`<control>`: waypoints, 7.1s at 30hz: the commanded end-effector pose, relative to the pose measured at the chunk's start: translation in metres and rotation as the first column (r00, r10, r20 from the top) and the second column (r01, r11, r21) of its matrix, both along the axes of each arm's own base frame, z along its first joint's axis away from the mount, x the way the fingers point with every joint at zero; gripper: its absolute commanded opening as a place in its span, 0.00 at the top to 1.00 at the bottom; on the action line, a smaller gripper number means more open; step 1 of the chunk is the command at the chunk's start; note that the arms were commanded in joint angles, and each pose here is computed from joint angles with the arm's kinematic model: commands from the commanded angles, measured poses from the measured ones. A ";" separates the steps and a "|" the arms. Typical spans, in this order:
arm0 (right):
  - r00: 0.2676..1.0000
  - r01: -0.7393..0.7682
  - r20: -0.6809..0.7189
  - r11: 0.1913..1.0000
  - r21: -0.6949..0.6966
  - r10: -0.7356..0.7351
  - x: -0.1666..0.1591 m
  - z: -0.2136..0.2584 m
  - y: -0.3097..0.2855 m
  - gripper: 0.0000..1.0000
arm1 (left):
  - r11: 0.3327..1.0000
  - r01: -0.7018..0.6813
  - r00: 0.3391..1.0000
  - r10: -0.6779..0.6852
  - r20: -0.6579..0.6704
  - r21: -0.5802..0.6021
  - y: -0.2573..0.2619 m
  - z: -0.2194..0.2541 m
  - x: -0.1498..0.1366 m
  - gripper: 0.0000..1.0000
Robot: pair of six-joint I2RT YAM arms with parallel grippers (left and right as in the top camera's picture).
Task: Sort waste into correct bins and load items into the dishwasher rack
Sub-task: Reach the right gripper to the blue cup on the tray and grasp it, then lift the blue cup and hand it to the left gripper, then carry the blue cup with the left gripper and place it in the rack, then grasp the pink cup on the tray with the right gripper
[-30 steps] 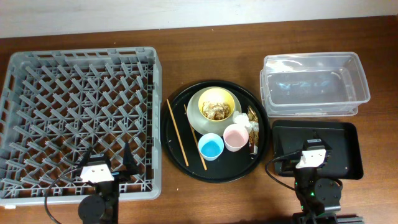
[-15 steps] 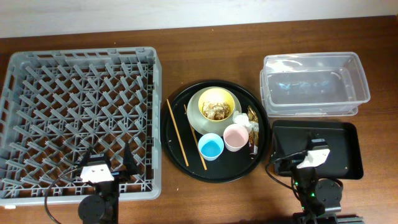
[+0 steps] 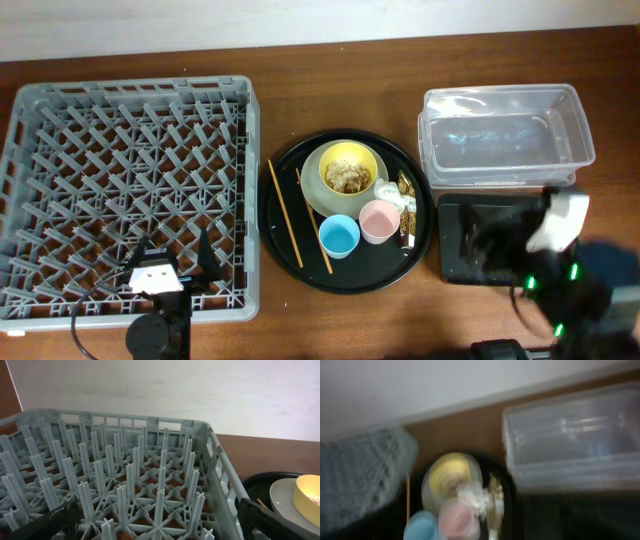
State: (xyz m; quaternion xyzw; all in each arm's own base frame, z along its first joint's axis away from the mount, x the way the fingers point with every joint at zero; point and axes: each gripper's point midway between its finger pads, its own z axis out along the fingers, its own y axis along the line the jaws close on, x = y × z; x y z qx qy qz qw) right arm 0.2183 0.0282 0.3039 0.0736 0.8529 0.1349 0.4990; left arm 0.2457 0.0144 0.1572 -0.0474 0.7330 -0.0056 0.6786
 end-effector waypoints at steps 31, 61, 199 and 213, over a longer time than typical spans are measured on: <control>0.618 -0.656 -0.575 0.755 0.000 0.537 -0.011 -0.121 0.219 0.46 | 1.000 0.001 1.000 -0.001 -0.002 0.009 0.000 -0.001 0.000 0.01; 0.682 -0.636 -0.668 0.692 -0.343 0.296 0.015 -0.235 0.246 0.80 | 1.000 0.001 1.000 -0.001 -0.002 0.009 0.000 -0.001 0.000 0.01; 0.646 -0.690 -0.280 0.700 0.183 0.710 0.037 0.040 0.090 0.01 | 0.990 0.101 0.161 -0.116 -0.980 -0.100 -0.060 -0.018 0.177 0.01; 0.605 -0.733 -0.174 0.629 0.257 0.777 0.032 0.058 0.106 0.01 | 0.952 0.205 0.485 -0.299 -0.822 -0.225 -0.080 0.174 0.099 0.01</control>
